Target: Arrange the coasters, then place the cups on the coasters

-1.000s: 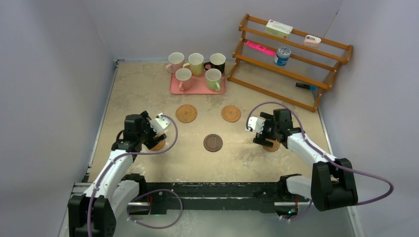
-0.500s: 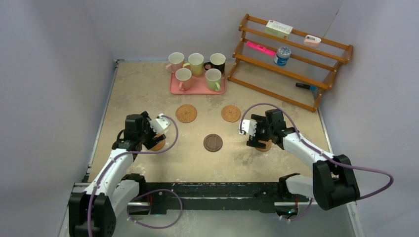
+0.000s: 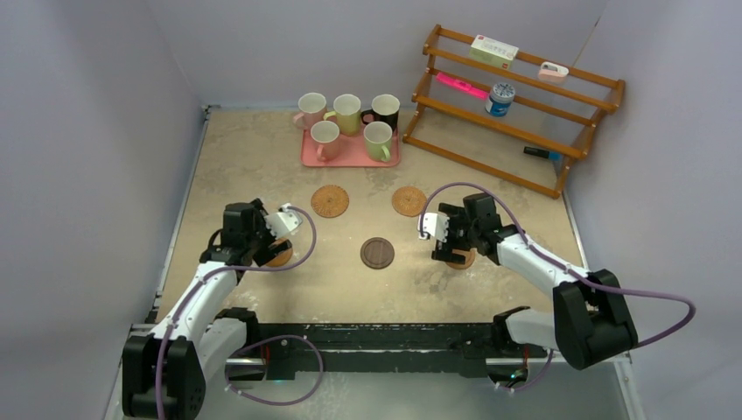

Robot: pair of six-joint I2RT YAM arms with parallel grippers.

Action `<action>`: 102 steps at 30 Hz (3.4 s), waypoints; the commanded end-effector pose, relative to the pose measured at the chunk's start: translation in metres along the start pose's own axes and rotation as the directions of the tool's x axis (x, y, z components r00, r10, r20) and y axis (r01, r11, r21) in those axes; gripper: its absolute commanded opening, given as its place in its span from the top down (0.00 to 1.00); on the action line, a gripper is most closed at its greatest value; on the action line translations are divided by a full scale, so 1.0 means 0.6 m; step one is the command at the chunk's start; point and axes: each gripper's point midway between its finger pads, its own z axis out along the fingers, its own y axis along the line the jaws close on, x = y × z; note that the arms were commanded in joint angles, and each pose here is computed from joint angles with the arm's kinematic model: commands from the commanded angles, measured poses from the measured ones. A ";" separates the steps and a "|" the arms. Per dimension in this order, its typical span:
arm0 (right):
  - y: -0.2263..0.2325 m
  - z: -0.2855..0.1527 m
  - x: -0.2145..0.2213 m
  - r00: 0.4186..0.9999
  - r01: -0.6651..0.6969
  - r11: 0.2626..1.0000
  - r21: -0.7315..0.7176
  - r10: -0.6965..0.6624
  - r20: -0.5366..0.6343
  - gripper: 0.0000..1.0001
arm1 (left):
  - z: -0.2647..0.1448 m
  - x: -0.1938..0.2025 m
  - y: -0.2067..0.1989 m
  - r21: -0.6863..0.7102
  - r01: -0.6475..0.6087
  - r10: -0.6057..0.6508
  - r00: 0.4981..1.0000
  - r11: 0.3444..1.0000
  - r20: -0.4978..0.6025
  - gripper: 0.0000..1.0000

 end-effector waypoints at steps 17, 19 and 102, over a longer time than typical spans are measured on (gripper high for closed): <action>-0.013 -0.069 -0.081 0.991 -0.089 0.996 0.018 0.087 0.103 0.02 | 0.027 -0.007 -0.010 0.022 0.010 -0.011 0.999 1.000 0.039 0.00; -0.026 -0.077 -0.088 0.990 -0.094 0.994 0.048 0.088 0.111 0.02 | 0.030 -0.015 -0.020 0.059 0.013 -0.017 0.998 0.998 0.062 0.00; 0.027 0.144 -0.322 0.946 0.060 0.995 0.080 -0.082 0.313 0.02 | 0.010 -0.081 0.138 -0.325 0.365 -0.319 0.929 0.873 0.186 0.00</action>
